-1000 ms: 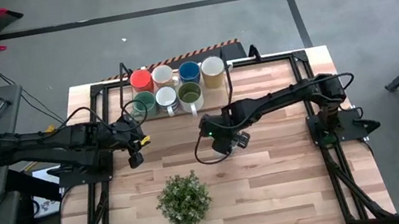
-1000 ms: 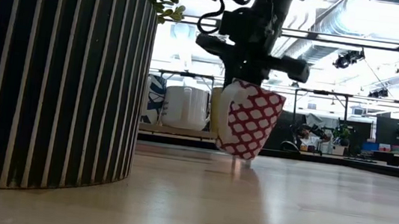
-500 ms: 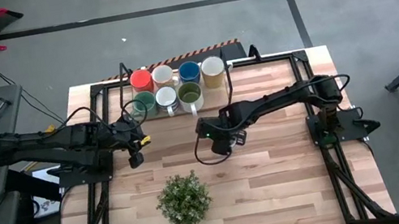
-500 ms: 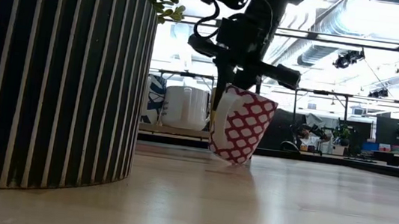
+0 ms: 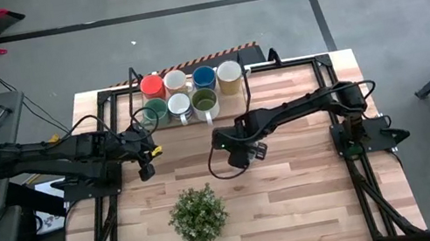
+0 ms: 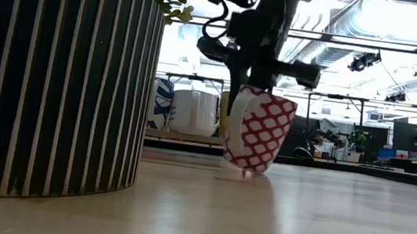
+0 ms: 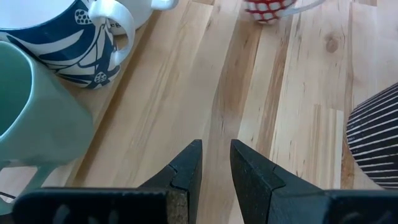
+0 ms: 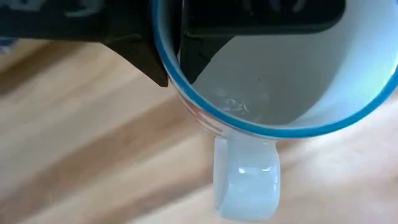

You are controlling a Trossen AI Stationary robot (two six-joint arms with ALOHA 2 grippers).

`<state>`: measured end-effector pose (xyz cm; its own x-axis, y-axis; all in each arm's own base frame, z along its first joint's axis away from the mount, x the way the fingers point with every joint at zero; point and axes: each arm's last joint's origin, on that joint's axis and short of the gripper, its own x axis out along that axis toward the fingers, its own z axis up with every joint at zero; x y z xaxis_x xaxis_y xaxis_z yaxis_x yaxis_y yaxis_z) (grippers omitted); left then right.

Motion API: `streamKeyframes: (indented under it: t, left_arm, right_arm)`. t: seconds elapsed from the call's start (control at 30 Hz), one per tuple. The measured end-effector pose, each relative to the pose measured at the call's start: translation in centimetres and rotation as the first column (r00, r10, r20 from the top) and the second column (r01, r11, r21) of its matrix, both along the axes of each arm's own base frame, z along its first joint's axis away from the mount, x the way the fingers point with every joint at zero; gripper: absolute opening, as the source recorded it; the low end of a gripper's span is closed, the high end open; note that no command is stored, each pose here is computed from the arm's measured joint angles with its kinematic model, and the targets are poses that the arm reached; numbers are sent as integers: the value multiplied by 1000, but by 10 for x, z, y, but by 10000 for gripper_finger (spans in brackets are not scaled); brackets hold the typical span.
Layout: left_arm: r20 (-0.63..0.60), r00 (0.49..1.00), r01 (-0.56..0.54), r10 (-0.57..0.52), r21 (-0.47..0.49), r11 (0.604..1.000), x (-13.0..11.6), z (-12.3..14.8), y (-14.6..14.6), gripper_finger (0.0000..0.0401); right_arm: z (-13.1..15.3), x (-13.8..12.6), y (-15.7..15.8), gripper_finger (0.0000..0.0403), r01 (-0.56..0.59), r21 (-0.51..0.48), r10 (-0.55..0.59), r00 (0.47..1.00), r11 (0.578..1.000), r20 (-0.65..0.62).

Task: Place coffee mugs
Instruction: Put the red patterned mug on the shelf

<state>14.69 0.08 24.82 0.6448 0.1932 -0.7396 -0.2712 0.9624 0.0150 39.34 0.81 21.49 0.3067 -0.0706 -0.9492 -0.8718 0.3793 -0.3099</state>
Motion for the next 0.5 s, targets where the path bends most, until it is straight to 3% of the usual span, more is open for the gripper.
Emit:
streamKeyframes:
  t: [0.13,0.5]
  left_arm:
    - [0,1000,0,0,0,1000,0,0,0,74]
    - [0,1000,0,0,0,1000,0,0,0,74]
  right_arm:
    - [5,2,1,0,19,83,-20,1000,996,9]
    - [5,1,1,0,49,91,-49,999,995,4]
